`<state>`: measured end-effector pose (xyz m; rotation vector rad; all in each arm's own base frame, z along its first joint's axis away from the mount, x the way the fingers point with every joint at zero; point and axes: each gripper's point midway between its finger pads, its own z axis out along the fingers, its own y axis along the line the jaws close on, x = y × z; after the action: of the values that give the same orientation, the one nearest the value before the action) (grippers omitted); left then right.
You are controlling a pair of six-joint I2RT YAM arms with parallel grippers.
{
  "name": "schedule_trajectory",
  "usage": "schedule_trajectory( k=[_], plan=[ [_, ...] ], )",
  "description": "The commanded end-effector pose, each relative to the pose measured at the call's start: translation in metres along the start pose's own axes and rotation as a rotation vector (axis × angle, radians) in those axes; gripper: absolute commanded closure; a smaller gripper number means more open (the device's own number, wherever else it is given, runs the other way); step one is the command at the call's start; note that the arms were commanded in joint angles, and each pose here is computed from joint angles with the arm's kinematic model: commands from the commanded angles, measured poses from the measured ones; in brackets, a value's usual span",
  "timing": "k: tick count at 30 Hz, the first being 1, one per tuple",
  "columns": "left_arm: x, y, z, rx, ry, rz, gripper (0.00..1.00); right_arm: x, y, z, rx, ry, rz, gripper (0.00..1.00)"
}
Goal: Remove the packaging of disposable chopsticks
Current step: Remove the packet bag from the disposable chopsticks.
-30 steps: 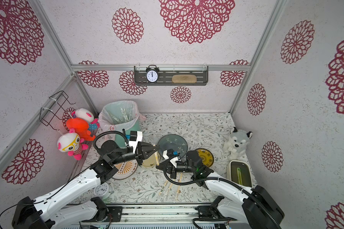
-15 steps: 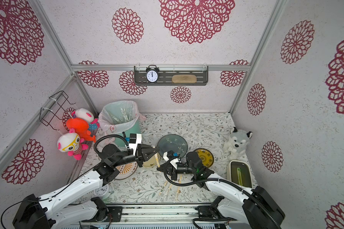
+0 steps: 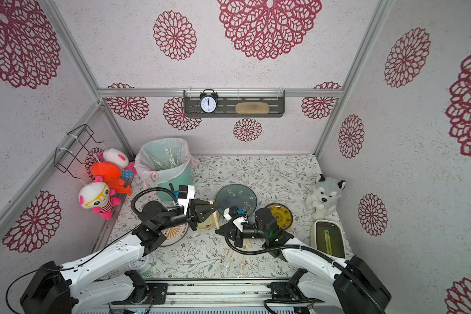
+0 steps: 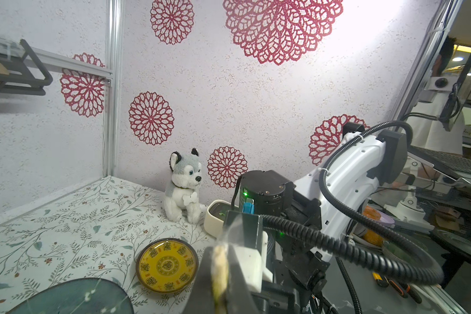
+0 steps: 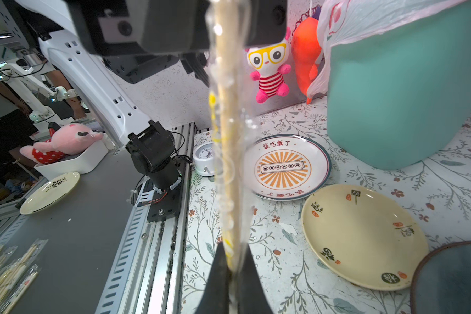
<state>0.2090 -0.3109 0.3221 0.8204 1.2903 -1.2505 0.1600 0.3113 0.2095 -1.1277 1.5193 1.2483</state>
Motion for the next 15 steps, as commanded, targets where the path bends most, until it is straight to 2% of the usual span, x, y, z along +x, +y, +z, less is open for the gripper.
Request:
schedule_trajectory(
  k=[1,3,8,13,15],
  plan=[
    [0.062,0.014,-0.002,-0.051,0.149,-0.075,0.91,-0.073,0.023,-0.013,-0.042,-0.211,-0.192,1.0],
    [0.07,0.019,-0.003,-0.075,0.159,-0.089,1.0,-0.079,0.027,-0.015,-0.053,-0.215,-0.214,1.0],
    [0.082,0.012,-0.006,-0.037,0.179,-0.108,0.99,-0.09,0.028,-0.017,-0.042,-0.217,-0.239,1.0],
    [0.092,0.012,-0.012,-0.049,0.187,-0.111,0.93,-0.096,0.03,-0.017,-0.05,-0.226,-0.244,1.0],
    [0.096,0.012,-0.012,-0.05,0.192,-0.119,0.95,-0.098,0.029,-0.016,-0.052,-0.226,-0.244,1.0]
  ],
)
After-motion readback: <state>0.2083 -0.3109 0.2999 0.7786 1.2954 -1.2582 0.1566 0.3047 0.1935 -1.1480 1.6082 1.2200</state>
